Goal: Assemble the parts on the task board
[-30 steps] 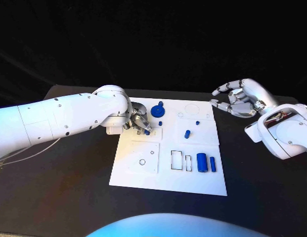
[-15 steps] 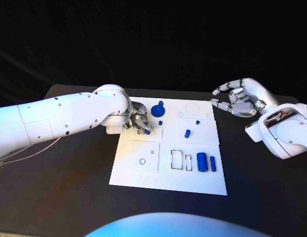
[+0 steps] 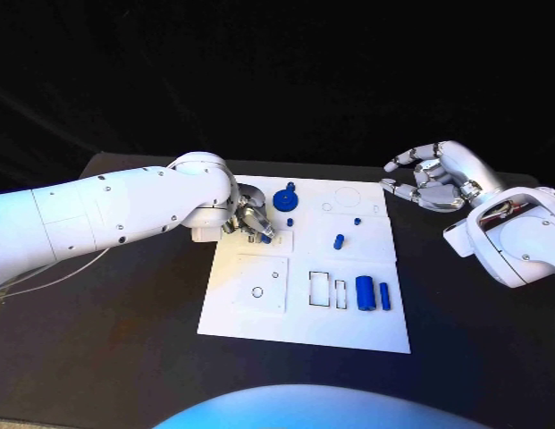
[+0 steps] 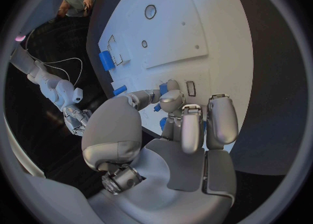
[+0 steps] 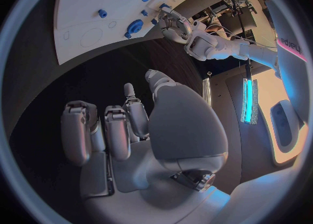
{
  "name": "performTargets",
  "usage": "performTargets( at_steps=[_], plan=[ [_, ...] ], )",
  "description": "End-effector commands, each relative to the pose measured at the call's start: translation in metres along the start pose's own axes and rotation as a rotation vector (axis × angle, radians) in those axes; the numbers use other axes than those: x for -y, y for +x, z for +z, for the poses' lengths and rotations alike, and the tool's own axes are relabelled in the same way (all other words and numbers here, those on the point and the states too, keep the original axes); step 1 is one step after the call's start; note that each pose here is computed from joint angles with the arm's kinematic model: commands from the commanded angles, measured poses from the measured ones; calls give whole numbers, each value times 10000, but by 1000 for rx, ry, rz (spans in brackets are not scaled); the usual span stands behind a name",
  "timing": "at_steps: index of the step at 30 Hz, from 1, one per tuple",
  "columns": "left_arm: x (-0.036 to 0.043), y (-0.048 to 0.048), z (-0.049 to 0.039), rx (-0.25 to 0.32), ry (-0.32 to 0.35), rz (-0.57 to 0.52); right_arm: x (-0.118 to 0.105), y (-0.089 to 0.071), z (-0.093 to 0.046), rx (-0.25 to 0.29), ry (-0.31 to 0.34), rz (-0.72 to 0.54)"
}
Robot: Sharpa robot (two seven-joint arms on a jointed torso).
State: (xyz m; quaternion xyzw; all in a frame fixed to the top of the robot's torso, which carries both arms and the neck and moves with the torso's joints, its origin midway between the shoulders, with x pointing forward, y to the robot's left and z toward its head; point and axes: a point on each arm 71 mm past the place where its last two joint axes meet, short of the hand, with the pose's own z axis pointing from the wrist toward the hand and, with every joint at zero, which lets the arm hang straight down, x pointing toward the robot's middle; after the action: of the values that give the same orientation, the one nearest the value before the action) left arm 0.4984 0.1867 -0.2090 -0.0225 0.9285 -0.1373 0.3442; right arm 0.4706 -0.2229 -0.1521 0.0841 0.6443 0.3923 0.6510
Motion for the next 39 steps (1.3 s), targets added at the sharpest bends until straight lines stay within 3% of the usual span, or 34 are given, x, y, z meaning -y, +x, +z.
performTargets(
  at_steps=[1,39],
  plan=[
    [41,72,21,-51,20,4,-10,12,-3,-11,-9,-4],
    [8,47,63,-63,-1,9,-3,5,-6,-9,-7,-5]
  ],
)
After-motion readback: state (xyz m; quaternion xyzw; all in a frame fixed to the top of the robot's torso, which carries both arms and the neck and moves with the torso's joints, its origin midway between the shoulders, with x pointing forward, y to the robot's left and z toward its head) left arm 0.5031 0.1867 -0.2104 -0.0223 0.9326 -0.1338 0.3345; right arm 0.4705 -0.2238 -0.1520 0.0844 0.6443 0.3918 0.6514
